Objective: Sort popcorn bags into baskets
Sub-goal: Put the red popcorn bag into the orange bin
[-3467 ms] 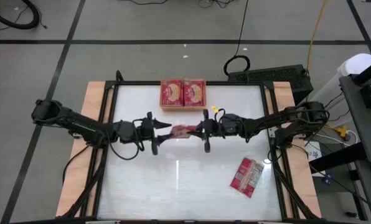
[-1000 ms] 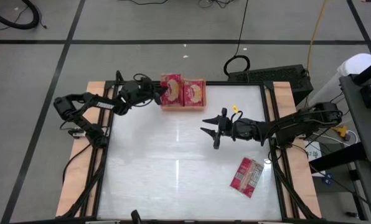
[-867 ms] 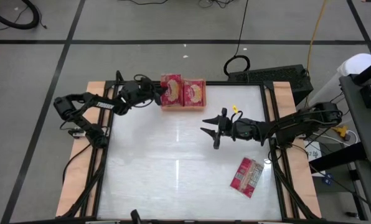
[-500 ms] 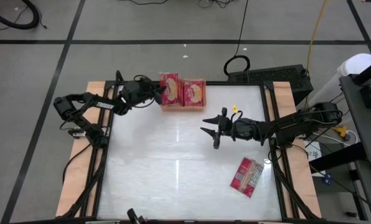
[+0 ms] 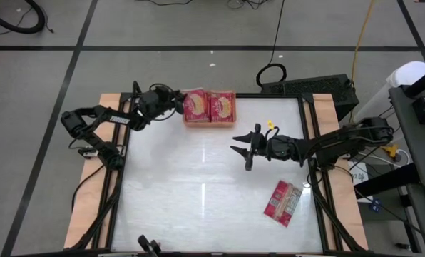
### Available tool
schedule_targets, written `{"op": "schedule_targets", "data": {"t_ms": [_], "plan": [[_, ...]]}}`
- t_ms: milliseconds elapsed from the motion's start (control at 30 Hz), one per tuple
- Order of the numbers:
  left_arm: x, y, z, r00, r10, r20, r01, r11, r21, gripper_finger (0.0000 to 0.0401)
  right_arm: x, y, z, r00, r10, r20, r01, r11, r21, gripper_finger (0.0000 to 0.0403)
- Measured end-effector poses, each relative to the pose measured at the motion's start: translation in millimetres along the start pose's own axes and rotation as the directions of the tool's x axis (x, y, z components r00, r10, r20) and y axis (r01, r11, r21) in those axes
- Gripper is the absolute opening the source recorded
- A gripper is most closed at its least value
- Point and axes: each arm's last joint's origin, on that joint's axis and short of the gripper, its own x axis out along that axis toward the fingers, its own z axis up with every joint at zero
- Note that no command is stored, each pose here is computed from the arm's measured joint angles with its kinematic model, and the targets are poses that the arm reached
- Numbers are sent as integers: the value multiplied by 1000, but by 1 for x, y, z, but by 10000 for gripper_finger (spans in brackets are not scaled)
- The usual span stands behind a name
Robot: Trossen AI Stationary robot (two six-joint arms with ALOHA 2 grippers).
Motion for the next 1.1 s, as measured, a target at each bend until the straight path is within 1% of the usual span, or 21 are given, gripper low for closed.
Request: {"op": "schedule_targets", "data": {"t_ms": [133, 233, 333, 433, 533, 600, 700, 767, 800, 900, 1000, 1100], "plan": [[0, 2, 0, 1000, 3, -3, -3, 1000, -16, 232, -2, 3, 1, 1000, 15, 3, -15, 1000, 25, 164], [0, -5, -2, 998, -52, -20, 51, 998, -41, 232, -3, 9, -1, 999, 36, -11, -35, 999, 24, 164], [-1, -19, -7, 992, -118, -44, 116, 992, -40, 225, -5, 13, -7, 997, 40, -65, -39, 999, 16, 164], [-3, -38, -13, 981, -180, -65, 180, 984, -11, 207, -7, 14, -13, 993, 9, -121, -6, 999, 32, 164], [-2, -59, -17, 977, -187, -101, 191, 981, 29, 182, -8, 14, -20, 983, -8, -185, 16, 999, 44, 164], [3, -74, -17, 975, -149, -167, 165, 983, 85, 164, -8, 13, -23, 977, -14, -212, 26, 998, 53, 164], [15, -94, -15, 957, -49, -285, 109, 974, 200, 140, -9, 12, -26, 970, -21, -243, 34, 998, 50, 164], [21, -101, -13, 940, 27, -341, 69, 962, 266, 129, -9, 12, -27, 968, -22, -251, 36, 998, 49, 164], [25, -103, -12, 936, 64, -347, 42, 956, 290, 124, -9, 12, -27, 967, -22, -253, 37, 998, 55, 164], [33, -103, -8, 933, 145, -330, -32, 946, 324, 114, -10, 12, -28, 965, -23, -262, 42, 997, 68, 164], [39, -96, -12, 916, 202, -345, -80, 938, 338, 111, -10, 12, -29, 961, -25, -276, 45, 997, 65, 164], [44, -86, -16, 902, 225, -369, -100, 939, 328, 111, -10, 12, -30, 957, -28, -288, 48, 997, 62, 164]]}}
